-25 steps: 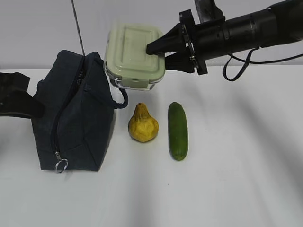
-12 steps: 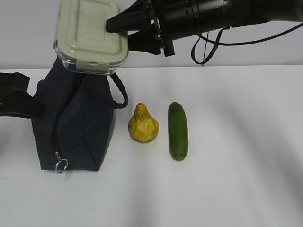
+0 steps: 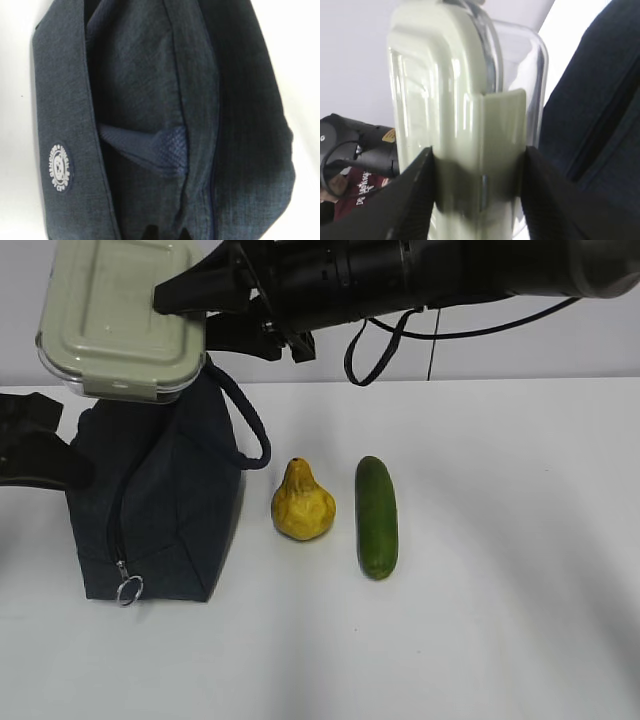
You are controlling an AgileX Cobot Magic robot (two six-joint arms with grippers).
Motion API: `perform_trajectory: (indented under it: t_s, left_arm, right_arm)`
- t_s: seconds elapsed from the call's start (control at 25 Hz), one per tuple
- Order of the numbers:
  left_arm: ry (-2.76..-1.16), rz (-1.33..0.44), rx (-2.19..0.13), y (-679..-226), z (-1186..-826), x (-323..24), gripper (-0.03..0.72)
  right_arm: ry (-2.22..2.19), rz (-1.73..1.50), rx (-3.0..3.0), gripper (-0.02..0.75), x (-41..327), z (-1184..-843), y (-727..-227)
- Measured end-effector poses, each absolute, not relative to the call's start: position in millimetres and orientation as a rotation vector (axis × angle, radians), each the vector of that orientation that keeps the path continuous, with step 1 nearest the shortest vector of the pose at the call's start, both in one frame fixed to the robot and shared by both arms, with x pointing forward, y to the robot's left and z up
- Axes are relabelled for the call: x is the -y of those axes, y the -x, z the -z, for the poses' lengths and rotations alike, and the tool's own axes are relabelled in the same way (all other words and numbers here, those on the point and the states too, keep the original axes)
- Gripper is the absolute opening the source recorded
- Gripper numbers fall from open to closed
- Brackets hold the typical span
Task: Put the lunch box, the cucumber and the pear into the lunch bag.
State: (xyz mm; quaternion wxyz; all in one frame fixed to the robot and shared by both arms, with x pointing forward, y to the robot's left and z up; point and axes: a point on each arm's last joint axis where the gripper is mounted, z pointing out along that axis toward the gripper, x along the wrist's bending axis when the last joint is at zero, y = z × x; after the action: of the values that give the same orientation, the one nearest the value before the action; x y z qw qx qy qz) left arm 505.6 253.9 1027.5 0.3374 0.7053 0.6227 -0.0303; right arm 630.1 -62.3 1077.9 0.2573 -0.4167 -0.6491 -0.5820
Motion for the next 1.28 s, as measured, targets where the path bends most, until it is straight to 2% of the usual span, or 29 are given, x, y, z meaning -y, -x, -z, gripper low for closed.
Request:
perform_trajectory:
  t_s: [0.28,0.8,1.28]
  left_arm:
    - [-1.836,0.080,-1.623,-505.7,-1027.6,-253.8,0.003]
    - [-1.830,0.075,-1.624,-506.2,-1027.8,-253.9,0.003]
    - [-1.816,0.069,-1.627,-507.2,-1028.3,-253.8,0.003]
  right_arm:
    - [1.203,1.639,1.728,0.375,59.2,-1077.5,-636.3]
    - [1.275,1.558,1.661,0.375,43.2,-1033.0,-648.0]
    - [1.302,1.503,1.816,0.375,45.6,-1022.2,-648.2]
